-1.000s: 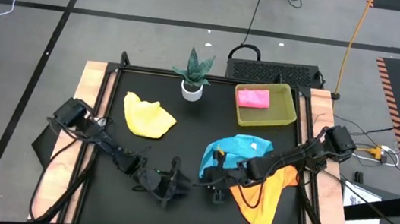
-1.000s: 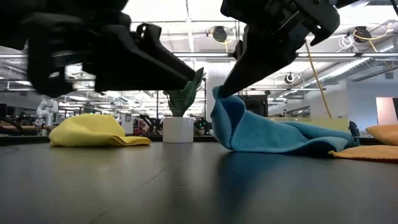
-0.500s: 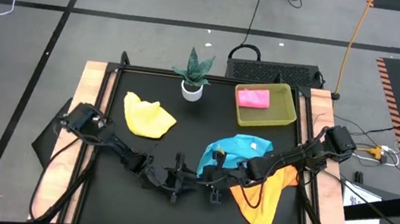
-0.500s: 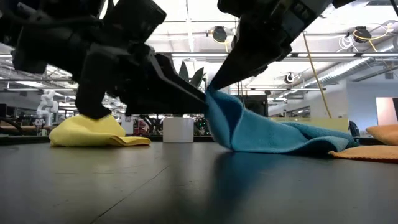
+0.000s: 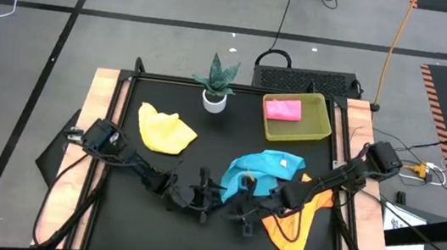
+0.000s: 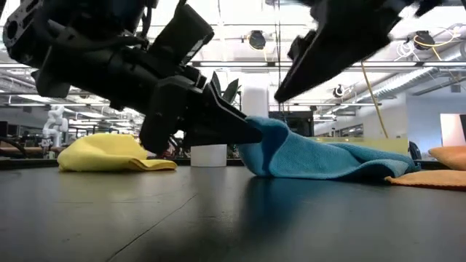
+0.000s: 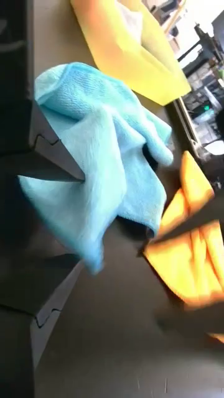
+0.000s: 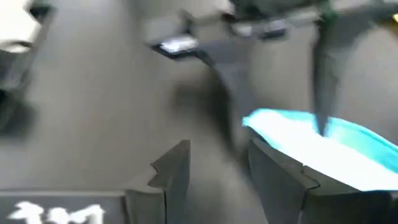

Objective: Fold microfiber towels
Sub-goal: Fold the blue microfiber cloth

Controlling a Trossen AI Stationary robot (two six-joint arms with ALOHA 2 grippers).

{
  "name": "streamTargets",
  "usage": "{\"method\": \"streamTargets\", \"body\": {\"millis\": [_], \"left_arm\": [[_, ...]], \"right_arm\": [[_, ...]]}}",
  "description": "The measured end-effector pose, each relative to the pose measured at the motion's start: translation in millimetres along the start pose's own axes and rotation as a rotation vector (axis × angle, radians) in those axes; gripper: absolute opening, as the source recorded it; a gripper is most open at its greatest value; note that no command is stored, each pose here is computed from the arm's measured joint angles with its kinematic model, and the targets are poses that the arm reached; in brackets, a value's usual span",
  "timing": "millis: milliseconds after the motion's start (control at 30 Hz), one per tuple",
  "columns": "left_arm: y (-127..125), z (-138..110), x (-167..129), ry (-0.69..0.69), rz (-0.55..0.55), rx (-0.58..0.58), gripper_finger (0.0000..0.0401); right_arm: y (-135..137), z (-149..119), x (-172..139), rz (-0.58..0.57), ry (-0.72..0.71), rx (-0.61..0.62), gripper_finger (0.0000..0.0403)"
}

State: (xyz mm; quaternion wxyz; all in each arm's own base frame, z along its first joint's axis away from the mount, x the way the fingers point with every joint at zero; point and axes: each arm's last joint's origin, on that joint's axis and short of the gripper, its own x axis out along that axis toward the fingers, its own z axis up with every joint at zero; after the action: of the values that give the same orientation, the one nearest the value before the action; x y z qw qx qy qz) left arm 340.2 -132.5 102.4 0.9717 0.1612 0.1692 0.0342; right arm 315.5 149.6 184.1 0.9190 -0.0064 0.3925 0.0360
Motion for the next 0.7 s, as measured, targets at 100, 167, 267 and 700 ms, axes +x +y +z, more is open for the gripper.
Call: {"method": "streamTargets", "body": {"millis": [100,167,267,700], "left_arm": [[2.7,-0.6,1.4,0.004,0.008,-0.004,0.0205],[4.0,-1.5,2.1,0.011,0.011,-0.011,0.0204],[5.5,-1.3,2.8,0.008,0.016,-0.016,0.0203],[4.8,22.4,-7.9,-0.104,0.065,0.074,0.0020]], "right_arm": [[10.3,-1.7,-10.3,0.024,0.002,-0.022,0.0160],[17.7,-2.1,-14.9,0.044,-0.012,-0.035,0.0158],[26.7,-7.0,-18.2,0.058,0.003,-0.056,0.0156],[15.6,-61.1,-14.0,-0.120,0.162,0.123,0.0155]]}}
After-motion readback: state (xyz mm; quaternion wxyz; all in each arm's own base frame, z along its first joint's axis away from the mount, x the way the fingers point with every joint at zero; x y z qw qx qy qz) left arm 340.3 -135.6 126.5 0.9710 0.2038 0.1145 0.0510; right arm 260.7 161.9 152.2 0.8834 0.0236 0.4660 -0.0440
